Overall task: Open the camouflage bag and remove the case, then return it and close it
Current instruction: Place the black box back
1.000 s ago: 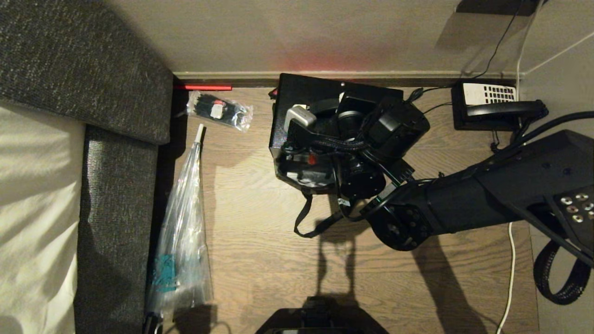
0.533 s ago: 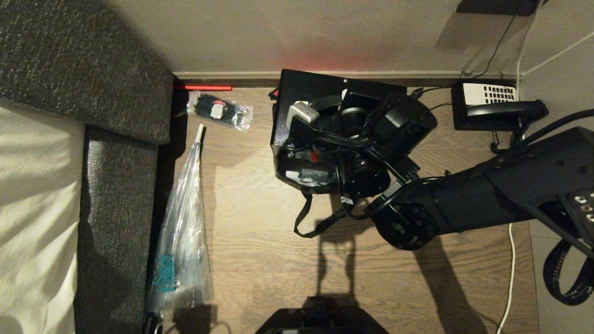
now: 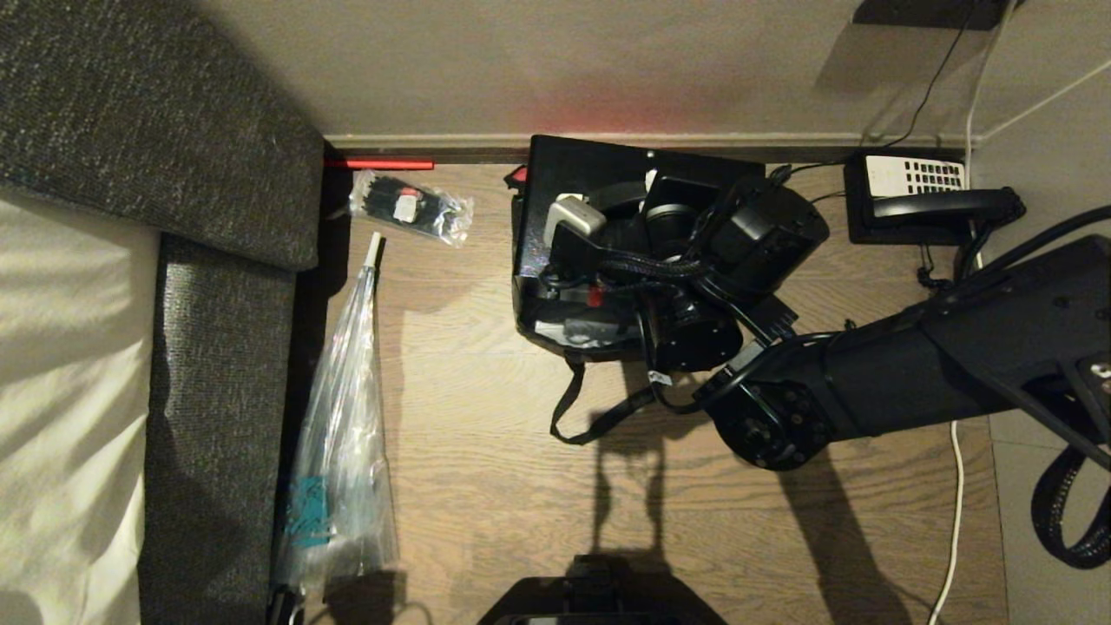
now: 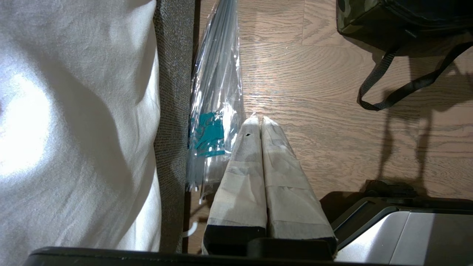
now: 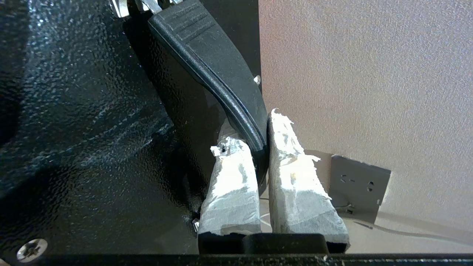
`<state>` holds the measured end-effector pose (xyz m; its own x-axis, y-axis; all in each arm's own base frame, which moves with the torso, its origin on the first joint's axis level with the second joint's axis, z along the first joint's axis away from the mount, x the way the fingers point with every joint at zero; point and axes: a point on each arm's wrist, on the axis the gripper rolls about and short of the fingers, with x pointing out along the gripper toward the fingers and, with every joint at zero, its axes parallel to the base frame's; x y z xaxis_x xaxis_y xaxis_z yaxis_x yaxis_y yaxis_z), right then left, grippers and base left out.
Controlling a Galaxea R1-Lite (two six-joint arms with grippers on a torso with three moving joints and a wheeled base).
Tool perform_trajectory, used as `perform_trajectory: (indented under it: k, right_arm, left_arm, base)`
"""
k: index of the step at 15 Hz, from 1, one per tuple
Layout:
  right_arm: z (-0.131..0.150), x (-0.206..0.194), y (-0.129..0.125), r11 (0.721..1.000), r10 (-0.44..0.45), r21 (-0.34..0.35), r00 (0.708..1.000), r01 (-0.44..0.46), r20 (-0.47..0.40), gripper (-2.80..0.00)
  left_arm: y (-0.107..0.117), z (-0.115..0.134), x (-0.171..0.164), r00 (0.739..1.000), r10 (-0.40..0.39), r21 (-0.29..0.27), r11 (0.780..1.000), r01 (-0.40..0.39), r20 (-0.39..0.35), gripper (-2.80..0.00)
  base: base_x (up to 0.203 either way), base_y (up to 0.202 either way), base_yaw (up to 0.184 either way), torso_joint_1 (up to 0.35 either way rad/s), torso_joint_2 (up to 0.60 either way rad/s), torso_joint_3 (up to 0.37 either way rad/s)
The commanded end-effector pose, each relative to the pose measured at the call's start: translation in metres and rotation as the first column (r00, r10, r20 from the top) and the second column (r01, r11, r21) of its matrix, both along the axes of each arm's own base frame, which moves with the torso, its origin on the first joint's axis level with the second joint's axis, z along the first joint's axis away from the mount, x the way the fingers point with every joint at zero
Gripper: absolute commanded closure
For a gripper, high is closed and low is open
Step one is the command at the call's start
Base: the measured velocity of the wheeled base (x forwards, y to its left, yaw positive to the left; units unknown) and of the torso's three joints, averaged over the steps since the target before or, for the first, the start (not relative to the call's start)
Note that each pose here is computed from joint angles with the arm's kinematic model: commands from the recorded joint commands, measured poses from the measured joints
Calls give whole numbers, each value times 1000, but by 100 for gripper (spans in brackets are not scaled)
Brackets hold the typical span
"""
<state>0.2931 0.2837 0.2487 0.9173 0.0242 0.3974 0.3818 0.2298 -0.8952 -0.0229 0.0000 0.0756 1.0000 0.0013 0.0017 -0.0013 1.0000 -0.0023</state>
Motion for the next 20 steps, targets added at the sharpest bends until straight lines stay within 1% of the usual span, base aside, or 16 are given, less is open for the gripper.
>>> perform_trajectory:
  k: [1, 13, 20]
  right_arm:
    - [3, -1, -4, 1000, -11, 0, 1000, 11, 5, 0]
    - [4, -5, -9, 1000, -14, -14, 1000, 14, 0, 0]
    - [-15, 3, -7, 999, -21, -32, 999, 20, -27, 0]
  left_arm:
    - [0, 0, 0, 1000, 0, -1, 1000, 0, -2, 0]
    - [0, 0, 0, 1000, 0, -1, 1000, 0, -2, 0]
    - [0, 0, 0, 1000, 0, -1, 1000, 0, -2, 0]
  base:
    - [0, 0, 0, 0, 0, 0]
    - [0, 0, 0, 0, 0, 0]
    - [0, 0, 0, 0, 0, 0]
